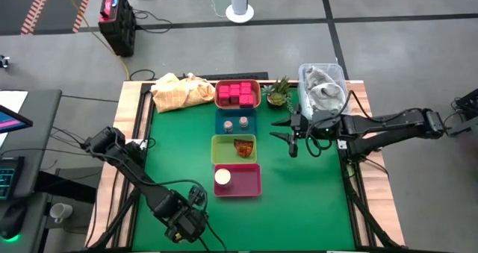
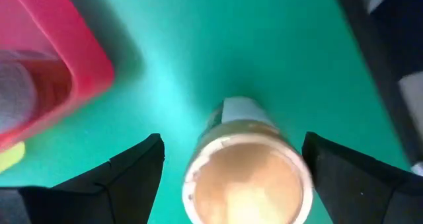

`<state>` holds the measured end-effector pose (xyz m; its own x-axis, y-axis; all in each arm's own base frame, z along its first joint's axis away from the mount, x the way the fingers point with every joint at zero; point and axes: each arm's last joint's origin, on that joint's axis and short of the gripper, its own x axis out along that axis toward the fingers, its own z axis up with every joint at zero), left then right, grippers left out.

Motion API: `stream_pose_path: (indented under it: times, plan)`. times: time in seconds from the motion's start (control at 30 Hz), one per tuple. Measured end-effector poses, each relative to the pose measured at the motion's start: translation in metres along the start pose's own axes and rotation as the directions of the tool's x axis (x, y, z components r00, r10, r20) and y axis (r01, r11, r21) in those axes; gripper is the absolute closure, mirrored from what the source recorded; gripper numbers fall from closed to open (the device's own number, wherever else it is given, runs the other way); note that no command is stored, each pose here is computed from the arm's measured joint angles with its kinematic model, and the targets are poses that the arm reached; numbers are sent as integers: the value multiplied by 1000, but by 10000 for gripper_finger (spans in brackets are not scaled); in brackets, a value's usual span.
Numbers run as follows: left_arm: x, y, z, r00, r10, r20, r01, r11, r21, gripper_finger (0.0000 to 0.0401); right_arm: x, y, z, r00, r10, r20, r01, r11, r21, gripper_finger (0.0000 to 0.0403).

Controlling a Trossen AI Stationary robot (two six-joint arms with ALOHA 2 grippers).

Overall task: Sort spices by type
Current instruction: Put the bottom gold seasoning bottle into the red bin

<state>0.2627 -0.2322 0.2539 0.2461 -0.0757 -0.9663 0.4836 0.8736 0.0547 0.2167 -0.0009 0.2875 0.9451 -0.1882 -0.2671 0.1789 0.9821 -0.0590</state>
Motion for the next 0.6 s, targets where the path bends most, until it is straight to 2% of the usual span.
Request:
stream_pose_path:
  times: [0.27, 0.4, 0.6]
  plan:
    - [22, 0, -17, 996, -13, -92, 17, 999, 45, 57, 0, 0, 0, 1000, 0, 0, 0, 1000, -7, 220]
    - [32, 2, -20, 996, -14, -89, 17, 999, 32, 61, 0, 0, 0, 1000, 0, 0, 0, 1000, -7, 220]
    - [36, 6, -17, 998, -20, -52, 20, 1000, 7, 104, 0, 0, 0, 1000, 0, 0, 0, 1000, -7, 220]
